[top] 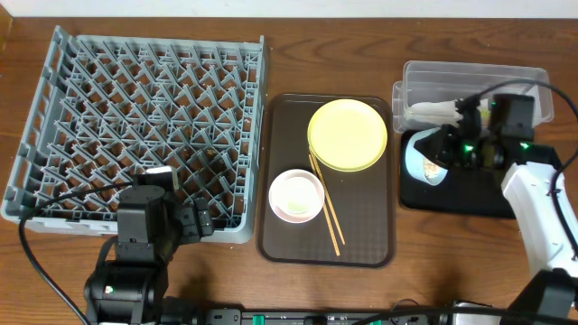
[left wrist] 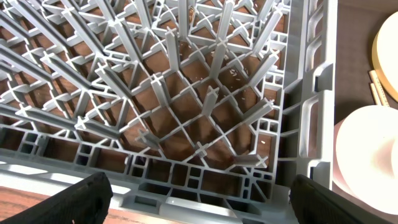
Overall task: Sort waste into correct bins and load items into the dishwasher
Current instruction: 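Tip the blue bowl over the black tray to dump the rice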
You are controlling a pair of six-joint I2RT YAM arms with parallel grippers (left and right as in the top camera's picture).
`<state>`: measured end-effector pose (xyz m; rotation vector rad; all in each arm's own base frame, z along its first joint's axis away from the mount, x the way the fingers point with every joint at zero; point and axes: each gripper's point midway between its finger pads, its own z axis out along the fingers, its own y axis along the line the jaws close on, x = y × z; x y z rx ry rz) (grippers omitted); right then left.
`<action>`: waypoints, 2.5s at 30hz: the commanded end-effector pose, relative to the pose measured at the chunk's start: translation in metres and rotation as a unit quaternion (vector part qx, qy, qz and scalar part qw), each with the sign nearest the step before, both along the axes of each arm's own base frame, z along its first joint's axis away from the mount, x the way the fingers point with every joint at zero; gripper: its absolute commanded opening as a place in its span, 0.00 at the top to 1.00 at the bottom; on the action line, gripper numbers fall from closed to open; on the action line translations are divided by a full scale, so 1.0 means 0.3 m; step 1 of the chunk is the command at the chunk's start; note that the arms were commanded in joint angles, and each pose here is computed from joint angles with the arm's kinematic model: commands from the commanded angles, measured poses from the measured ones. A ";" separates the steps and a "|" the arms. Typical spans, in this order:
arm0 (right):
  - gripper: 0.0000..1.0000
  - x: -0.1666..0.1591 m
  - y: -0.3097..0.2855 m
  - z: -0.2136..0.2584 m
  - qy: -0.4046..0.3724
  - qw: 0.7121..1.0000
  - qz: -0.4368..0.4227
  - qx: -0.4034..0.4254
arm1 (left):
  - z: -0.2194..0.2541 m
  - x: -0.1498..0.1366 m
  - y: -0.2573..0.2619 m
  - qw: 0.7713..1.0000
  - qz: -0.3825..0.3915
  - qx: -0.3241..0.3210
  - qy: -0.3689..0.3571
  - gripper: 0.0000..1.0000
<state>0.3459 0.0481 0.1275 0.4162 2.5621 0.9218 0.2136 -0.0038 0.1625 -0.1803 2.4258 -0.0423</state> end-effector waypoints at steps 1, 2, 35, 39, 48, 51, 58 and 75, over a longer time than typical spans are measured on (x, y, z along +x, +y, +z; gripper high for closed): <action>0.99 -0.014 0.013 0.023 -0.020 0.994 0.022 0.101 | 0.029 0.007 0.004 1.000 -0.002 0.004 -0.010 0.05; 0.99 -0.011 -0.001 0.025 -0.026 0.992 0.018 0.122 | 0.030 0.007 0.004 1.000 -0.002 0.004 -0.011 0.05; 0.99 -0.021 -0.448 0.010 -0.086 0.896 -0.124 0.419 | 0.030 0.007 0.004 1.000 -0.002 0.004 -0.011 0.05; 0.99 -0.041 -0.523 0.011 -0.086 0.886 -0.160 0.426 | 0.030 0.007 0.004 1.000 -0.002 0.004 -0.011 0.05; 0.99 -0.025 -0.490 0.012 -0.074 0.887 -0.148 0.431 | 0.030 0.007 0.004 1.000 -0.002 0.004 -0.011 0.05; 0.99 -0.010 -0.433 0.012 -0.063 0.891 -0.126 0.433 | 0.030 0.007 0.004 1.000 -0.002 0.004 -0.011 0.05; 0.99 0.014 -0.320 0.015 -0.036 0.894 -0.084 0.439 | 0.030 0.007 0.004 1.000 -0.002 0.004 -0.011 0.05; 0.99 0.046 0.055 0.260 -0.129 0.961 0.049 0.239 | 0.030 0.007 0.004 1.000 -0.002 0.004 -0.011 0.05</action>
